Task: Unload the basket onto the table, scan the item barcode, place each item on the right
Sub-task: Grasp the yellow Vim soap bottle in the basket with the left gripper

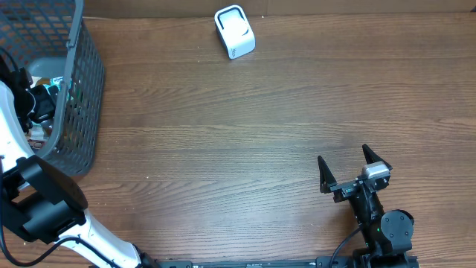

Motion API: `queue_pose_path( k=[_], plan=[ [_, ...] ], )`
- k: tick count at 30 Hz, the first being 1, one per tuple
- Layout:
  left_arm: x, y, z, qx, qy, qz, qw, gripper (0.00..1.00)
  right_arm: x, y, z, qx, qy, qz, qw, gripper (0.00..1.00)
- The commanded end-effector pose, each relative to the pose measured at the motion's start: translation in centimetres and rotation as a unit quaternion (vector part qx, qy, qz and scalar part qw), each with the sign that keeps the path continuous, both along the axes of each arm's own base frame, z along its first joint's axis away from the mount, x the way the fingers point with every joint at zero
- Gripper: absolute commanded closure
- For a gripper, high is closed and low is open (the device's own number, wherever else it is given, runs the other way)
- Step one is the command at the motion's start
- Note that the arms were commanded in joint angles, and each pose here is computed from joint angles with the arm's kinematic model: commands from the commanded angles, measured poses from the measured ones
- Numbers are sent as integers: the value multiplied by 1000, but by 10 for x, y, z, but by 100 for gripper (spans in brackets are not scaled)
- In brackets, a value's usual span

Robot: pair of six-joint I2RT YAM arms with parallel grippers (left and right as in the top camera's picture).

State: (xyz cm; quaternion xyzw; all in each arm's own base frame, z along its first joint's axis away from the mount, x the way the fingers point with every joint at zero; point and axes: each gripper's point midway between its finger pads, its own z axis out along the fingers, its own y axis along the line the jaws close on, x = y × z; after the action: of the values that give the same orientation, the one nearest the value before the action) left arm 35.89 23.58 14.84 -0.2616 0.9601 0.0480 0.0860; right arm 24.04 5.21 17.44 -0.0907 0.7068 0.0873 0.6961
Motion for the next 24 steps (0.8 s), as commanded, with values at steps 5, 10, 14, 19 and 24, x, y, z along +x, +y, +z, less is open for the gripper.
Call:
queue_pose_path(
  k=[5,10,14,19,24],
  plan=[
    [10,-2,-7,-26,-17,-7,1000,22,0,0,-3,-1,-1,2,1000,0],
    [10,-2,-7,-26,-17,-7,1000,28,0,0,-3,-1,-1,2,1000,0],
    [10,-2,-7,-26,-17,-7,1000,28,0,0,-3,-1,-1,2,1000,0],
    [8,-3,-10,-28,-13,-7,999,25,0,0,-3,-1,-1,2,1000,0],
    [5,-6,-24,-34,-3,-7,999,26,0,1,-3,-1,-1,2,1000,0]
  ],
)
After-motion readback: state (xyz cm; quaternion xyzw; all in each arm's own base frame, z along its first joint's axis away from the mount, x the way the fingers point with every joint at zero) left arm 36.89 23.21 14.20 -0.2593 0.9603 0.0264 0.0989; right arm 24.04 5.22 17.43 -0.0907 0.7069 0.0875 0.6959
